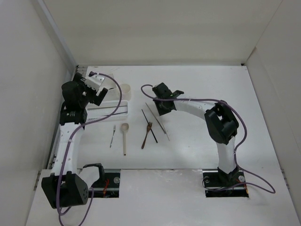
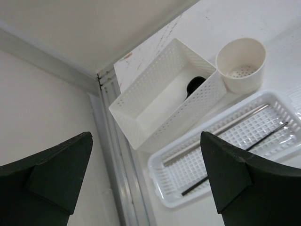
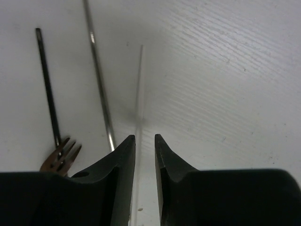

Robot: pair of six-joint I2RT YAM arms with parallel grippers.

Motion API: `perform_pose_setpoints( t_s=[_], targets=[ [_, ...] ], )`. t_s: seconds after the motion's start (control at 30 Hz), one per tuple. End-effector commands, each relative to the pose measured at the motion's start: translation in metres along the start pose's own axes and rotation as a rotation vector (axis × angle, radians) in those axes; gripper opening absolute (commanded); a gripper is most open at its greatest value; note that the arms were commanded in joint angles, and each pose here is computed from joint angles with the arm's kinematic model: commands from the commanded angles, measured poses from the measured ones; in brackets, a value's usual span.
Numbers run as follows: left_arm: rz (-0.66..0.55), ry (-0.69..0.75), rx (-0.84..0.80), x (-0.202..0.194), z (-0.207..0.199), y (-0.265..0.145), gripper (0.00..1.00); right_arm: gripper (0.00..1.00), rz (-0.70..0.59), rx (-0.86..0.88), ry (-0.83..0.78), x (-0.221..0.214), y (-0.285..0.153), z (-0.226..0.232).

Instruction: Sort the eating utensils into containers

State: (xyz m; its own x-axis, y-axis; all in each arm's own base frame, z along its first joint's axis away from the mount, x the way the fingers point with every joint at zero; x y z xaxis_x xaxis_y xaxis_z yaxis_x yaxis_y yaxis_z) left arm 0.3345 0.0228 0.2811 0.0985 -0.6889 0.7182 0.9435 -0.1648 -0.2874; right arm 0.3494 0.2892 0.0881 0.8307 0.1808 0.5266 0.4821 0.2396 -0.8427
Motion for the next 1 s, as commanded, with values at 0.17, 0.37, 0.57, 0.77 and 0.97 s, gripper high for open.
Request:
perform_pose_setpoints(
  t_s=[0.17, 0.37, 0.57, 0.77, 0.97],
  targets=[
    [-0.019, -0.175, 0.083, 0.005, -0.003, -0.025, 0.98, 0.29, 0.028, 0.009, -0.003, 0.008, 0.02, 0.002],
    [-0.011, -0.176, 0.088, -0.005, -0.011, -0.024, 0.98, 0.29, 0.017, -0.024, 0.017, 0.002, 0.007, -0.006],
    [-0.033, -0.205, 0.105, -0.005, -0.014, -0.024, 0.98, 0.3, -0.026, -0.018, 0.01, 0.008, -0.008, -0.008],
    [-0.021, -0.219, 0.095, -0.01, -0.02, -0.025, 0.98, 0.3, 0.046, -0.032, -0.017, -0.015, 0.01, -0.01],
    [-0.013, -0.233, 0.088, -0.013, -0.023, -0.024, 0.98, 0.3, -0.026, -0.008, -0.034, -0.007, -0.008, -0.007]
  ],
)
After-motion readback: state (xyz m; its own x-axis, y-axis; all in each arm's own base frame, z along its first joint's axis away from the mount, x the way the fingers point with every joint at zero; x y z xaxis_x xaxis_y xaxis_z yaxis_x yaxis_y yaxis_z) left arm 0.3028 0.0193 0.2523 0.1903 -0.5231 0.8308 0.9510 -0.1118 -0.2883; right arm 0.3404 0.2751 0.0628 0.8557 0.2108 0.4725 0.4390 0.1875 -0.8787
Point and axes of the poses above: each gripper's point midway between its finger pads, its own y axis out along the fingers, its own z axis along the line the jaws close on, x = y × z, the point moved 4 cm from there along -y, back along the fingers, and after that the axes turned 9 degrees about y, right-handed, at the moved point
